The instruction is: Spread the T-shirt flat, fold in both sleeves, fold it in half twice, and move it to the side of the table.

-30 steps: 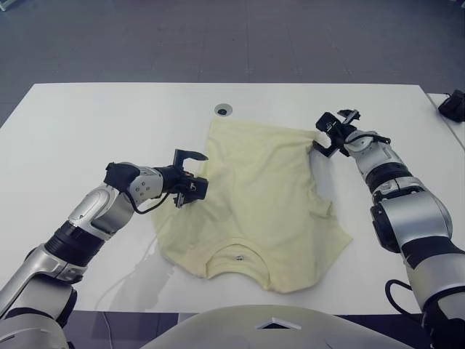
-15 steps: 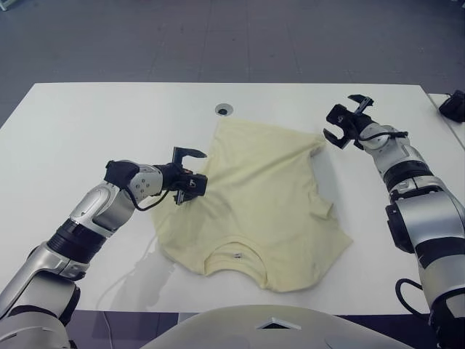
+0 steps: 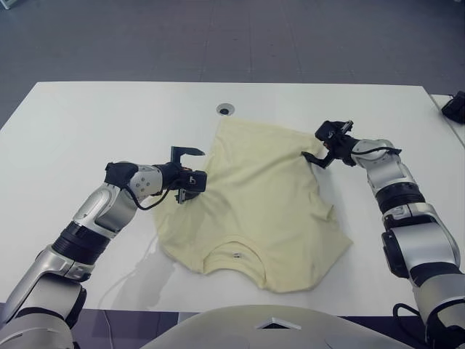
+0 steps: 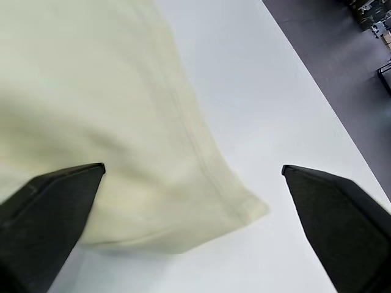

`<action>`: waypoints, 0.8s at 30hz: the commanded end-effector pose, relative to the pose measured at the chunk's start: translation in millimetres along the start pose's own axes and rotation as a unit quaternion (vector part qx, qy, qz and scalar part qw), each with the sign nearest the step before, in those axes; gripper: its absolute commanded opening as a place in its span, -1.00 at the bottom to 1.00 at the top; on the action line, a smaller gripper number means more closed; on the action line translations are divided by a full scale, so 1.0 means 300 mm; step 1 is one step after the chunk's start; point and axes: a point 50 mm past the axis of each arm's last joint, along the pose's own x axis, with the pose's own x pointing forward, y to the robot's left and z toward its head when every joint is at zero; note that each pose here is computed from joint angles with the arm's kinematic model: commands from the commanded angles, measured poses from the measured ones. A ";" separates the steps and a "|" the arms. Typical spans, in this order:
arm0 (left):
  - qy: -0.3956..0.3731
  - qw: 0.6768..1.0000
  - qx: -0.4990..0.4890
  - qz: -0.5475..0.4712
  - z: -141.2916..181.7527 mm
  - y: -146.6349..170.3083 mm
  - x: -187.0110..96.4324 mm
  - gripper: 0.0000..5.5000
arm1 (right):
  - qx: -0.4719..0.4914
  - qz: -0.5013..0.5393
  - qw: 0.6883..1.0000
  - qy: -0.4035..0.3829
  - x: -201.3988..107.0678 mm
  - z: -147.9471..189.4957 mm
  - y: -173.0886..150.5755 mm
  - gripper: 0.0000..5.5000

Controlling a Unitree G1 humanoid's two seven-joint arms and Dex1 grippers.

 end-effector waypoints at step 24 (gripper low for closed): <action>-0.051 0.712 -0.697 -0.067 -0.313 -0.217 -0.353 0.96 | 0.263 -0.297 0.907 -0.141 -0.437 0.087 0.147 0.96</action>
